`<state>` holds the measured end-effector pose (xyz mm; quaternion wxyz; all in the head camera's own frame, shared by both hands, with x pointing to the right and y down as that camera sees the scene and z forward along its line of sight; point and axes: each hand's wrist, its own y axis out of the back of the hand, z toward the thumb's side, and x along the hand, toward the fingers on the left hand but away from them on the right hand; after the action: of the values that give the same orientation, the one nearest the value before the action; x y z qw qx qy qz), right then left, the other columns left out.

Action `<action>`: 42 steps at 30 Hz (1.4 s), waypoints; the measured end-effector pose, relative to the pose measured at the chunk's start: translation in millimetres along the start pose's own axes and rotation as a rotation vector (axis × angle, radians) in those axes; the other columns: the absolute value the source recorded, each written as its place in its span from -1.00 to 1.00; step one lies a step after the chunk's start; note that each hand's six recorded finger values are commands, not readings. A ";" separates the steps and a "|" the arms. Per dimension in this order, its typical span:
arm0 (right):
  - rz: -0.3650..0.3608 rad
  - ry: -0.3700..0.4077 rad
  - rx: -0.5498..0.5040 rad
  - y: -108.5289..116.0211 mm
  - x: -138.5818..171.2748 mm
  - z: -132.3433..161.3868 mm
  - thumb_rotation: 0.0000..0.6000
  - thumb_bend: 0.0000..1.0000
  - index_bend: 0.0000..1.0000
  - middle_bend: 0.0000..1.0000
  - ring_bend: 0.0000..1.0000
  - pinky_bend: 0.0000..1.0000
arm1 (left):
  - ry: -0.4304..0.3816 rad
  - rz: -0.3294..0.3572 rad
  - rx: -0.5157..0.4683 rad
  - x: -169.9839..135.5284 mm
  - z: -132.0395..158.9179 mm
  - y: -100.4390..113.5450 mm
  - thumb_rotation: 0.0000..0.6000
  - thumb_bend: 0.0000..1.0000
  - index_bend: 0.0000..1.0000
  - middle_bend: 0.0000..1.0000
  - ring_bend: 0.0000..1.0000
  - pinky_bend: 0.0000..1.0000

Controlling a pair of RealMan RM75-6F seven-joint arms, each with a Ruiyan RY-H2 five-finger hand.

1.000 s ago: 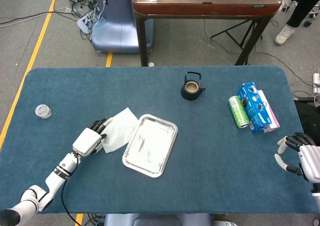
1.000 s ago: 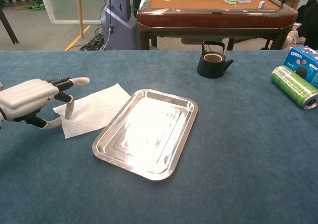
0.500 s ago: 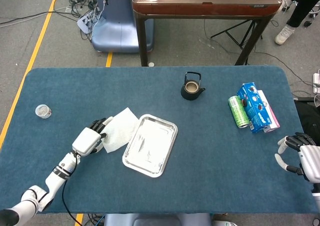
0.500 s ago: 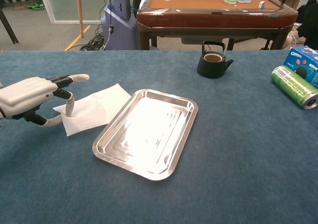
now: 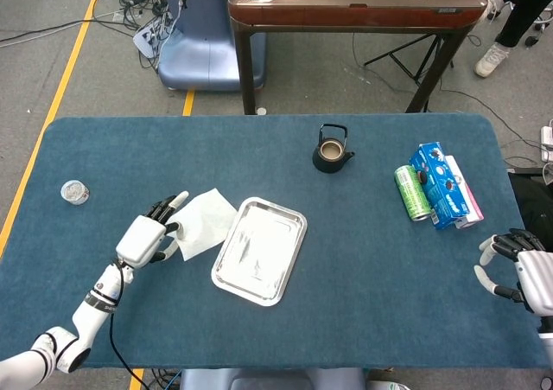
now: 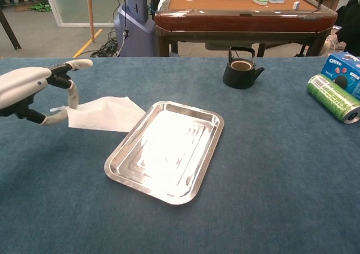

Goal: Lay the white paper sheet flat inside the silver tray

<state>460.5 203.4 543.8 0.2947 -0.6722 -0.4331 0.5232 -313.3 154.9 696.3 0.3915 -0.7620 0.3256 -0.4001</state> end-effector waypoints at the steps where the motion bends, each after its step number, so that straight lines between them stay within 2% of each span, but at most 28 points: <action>1: 0.000 0.000 0.000 0.0 0.0 0.0 1.00 -0.34 0.15 -0.15 -0.40 -0.69 | 0.010 0.007 -0.004 0.3 -0.8 3.5 1.00 0.09 0.32 -1.00 -1.00 -0.73; 7: -0.004 -0.003 -0.003 1.1 -0.2 -0.8 1.00 -0.34 0.15 -0.15 -0.40 -0.69 | 0.093 0.071 -0.056 4.9 -11.9 22.9 1.00 0.19 0.37 -1.00 -1.00 -0.71; 12: -0.003 -0.004 -0.002 1.1 -0.3 -1.1 1.00 -0.34 0.15 -0.15 -0.40 -0.69 | 0.123 0.110 -0.099 6.1 -11.9 29.7 1.00 0.28 0.40 -0.95 -1.00 -0.67; 26: -0.006 -0.003 -0.005 2.2 0.2 -1.2 1.00 -0.34 0.15 -0.15 -0.40 -0.69 | 0.210 0.186 -0.140 14.9 -19.2 47.0 1.00 0.32 0.43 -0.89 -1.00 -0.62; 32: -0.005 -0.002 -0.004 1.7 0.0 -0.8 1.00 -0.34 0.15 -0.15 -0.40 -0.69 | 0.194 0.193 -0.148 21.3 -11.9 51.4 1.00 0.32 0.43 -0.89 -1.00 -0.62; 42: -0.006 -0.002 -0.005 2.1 0.1 -0.9 1.00 -0.34 0.15 -0.14 -0.40 -0.69 | 0.115 0.209 -0.153 29.4 16.5 58.8 1.00 0.32 0.43 -0.88 -1.00 -0.62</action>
<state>461.9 202.6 542.2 0.2940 -0.6711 -0.4368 0.5219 -296.0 108.4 650.2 0.3524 -0.7274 0.4547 -0.3741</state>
